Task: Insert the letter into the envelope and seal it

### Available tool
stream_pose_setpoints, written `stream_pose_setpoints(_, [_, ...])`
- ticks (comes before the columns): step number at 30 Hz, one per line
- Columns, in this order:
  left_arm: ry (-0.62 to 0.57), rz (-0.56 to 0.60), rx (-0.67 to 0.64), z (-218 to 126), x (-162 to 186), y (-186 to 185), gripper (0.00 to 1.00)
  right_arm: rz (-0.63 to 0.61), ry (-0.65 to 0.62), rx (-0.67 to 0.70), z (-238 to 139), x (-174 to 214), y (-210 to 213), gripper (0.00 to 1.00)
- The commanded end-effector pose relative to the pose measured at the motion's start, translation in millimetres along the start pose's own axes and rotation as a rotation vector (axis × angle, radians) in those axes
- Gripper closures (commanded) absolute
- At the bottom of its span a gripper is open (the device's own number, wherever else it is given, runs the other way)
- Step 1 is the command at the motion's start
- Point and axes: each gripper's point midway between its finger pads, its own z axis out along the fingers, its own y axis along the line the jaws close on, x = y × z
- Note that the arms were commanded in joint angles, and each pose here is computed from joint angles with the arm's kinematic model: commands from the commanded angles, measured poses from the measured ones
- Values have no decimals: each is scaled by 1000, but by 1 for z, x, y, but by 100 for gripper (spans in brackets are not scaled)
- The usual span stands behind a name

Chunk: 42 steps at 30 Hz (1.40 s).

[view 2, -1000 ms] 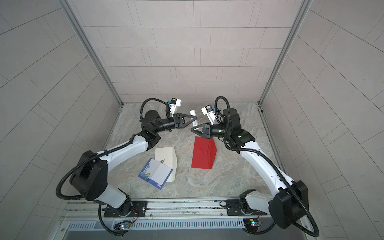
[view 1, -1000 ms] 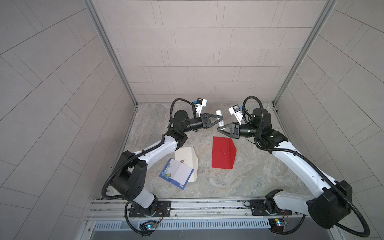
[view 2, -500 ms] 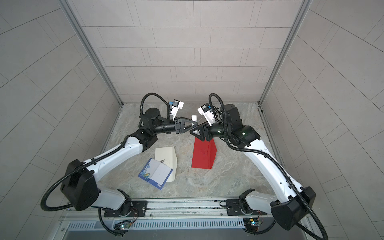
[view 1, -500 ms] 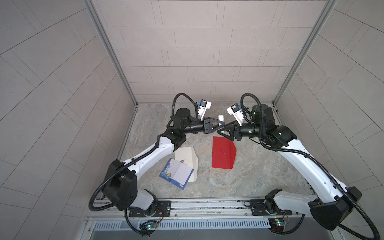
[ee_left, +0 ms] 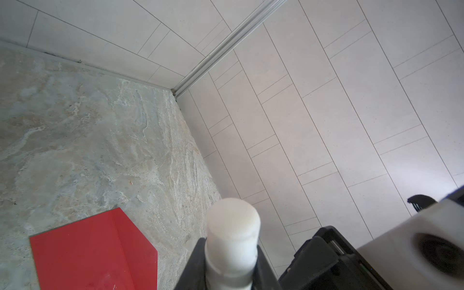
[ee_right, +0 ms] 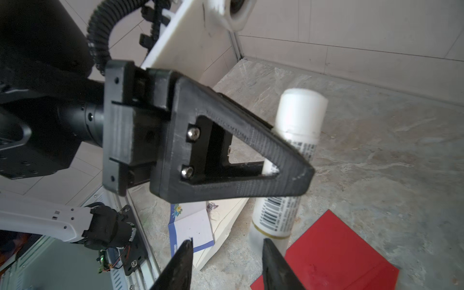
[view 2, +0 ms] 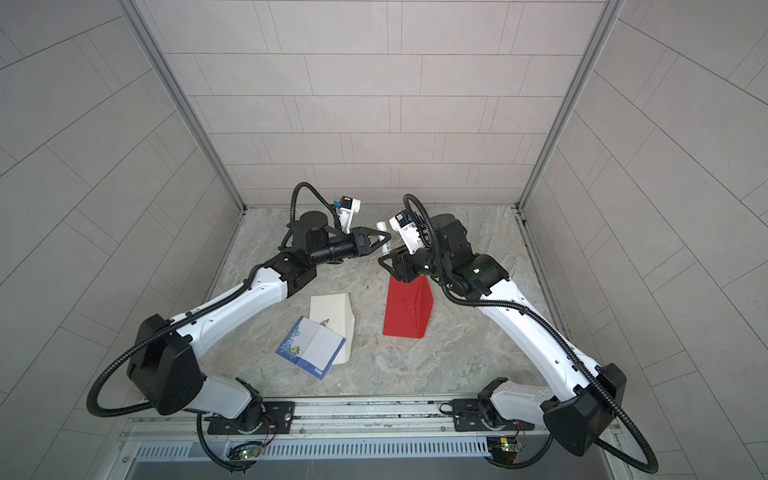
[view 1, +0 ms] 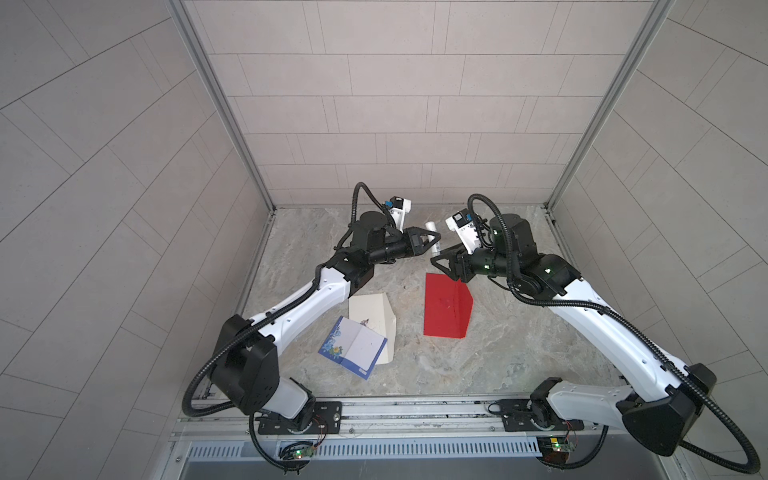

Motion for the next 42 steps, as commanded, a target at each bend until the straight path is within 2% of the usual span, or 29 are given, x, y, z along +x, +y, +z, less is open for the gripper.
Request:
stream_pose_setpoints(1, [-48, -10, 89, 0, -17, -28, 100, -18, -38, 113, 0, -12, -18, 55])
stream_pose_setpoints(9, [-62, -25, 104, 0, -17, -28, 100, -16, -7, 126, 13, -8, -26, 57])
stream_pose_setpoints(13, [-50, -29, 113, 2, -15, -28, 100, 18, -11, 152, 15, -13, -31, 70])
stream_pose_setpoints(17, [-30, -30, 117, 3, -11, -27, 100, 44, -49, 153, 9, -25, -30, 76])
stream_pose_setpoints(19, [-22, -30, 120, 3, -9, -27, 100, 50, -74, 126, 6, -31, -27, 85])
stream_pose_setpoints(22, [10, -23, 145, 4, -4, -30, 100, 84, -105, 29, -1, -36, -20, 96])
stream_pose_setpoints(25, [53, 10, 252, 0, 2, -46, 100, 151, -153, -193, -13, -42, -2, 100])
stream_pose_setpoints(28, [95, 54, 444, -13, 11, -75, 100, 184, -233, -427, -35, -56, 19, 100])
stream_pose_setpoints(33, [142, 112, 787, -52, 20, -132, 100, 110, -178, -589, -54, -42, 53, 100])
stream_pose_setpoints(37, [267, 146, 816, -53, 41, -136, 100, 2, -84, -652, -65, -19, 78, 100])
stream_pose_setpoints(42, [309, 163, 825, -53, 48, -137, 100, -77, 7, -703, -77, -5, 92, 100])
